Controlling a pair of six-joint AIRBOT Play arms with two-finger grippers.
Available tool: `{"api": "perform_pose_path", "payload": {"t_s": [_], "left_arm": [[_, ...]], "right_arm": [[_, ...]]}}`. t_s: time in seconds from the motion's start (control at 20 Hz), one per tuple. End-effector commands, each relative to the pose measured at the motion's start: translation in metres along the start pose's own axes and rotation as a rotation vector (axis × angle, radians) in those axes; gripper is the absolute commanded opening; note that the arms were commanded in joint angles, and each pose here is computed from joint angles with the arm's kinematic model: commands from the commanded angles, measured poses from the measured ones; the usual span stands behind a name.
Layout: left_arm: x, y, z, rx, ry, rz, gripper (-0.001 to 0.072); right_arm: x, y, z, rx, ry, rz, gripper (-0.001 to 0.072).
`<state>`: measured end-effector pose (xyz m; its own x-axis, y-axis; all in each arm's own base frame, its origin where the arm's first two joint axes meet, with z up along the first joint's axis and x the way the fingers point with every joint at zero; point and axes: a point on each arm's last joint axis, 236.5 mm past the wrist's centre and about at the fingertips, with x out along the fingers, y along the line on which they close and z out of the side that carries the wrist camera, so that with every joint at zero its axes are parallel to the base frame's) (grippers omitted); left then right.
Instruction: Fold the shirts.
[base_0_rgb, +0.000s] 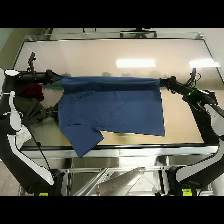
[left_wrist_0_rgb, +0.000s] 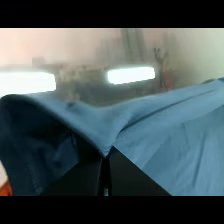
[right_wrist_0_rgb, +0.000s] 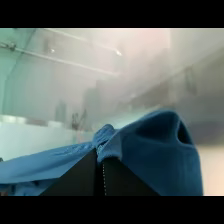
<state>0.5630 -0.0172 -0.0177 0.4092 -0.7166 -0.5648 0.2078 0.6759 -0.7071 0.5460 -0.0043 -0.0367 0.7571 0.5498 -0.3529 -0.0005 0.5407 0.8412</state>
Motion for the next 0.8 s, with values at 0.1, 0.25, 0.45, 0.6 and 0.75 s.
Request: {"api": "perform_pose_path", "payload": {"t_s": [0.1, 0.25, 0.45, 0.6, 0.75], "left_arm": [[0.018, 0.037, -0.047, -0.017, 0.134, 0.114, 0.0019], [0.027, 0.046, -0.053, -0.011, 0.134, 0.144, 0.0019], [0.033, 0.044, -0.050, 0.024, 0.126, 0.151, 0.0020], [0.039, 0.041, -0.046, 0.041, 0.113, 0.160, 0.0020], [0.035, 0.027, -0.040, 0.075, 0.129, 0.134, 0.0131]], "right_arm": [[-0.001, -0.019, -0.021, -0.073, 0.095, -0.066, 0.0019], [-0.001, -0.023, -0.017, -0.082, 0.081, -0.085, 0.0020], [0.005, -0.020, -0.023, -0.103, 0.094, -0.081, 0.0020], [0.013, -0.024, -0.030, -0.105, 0.101, -0.100, 0.0020], [0.010, -0.020, -0.023, -0.119, 0.088, -0.103, 0.0293]]}}
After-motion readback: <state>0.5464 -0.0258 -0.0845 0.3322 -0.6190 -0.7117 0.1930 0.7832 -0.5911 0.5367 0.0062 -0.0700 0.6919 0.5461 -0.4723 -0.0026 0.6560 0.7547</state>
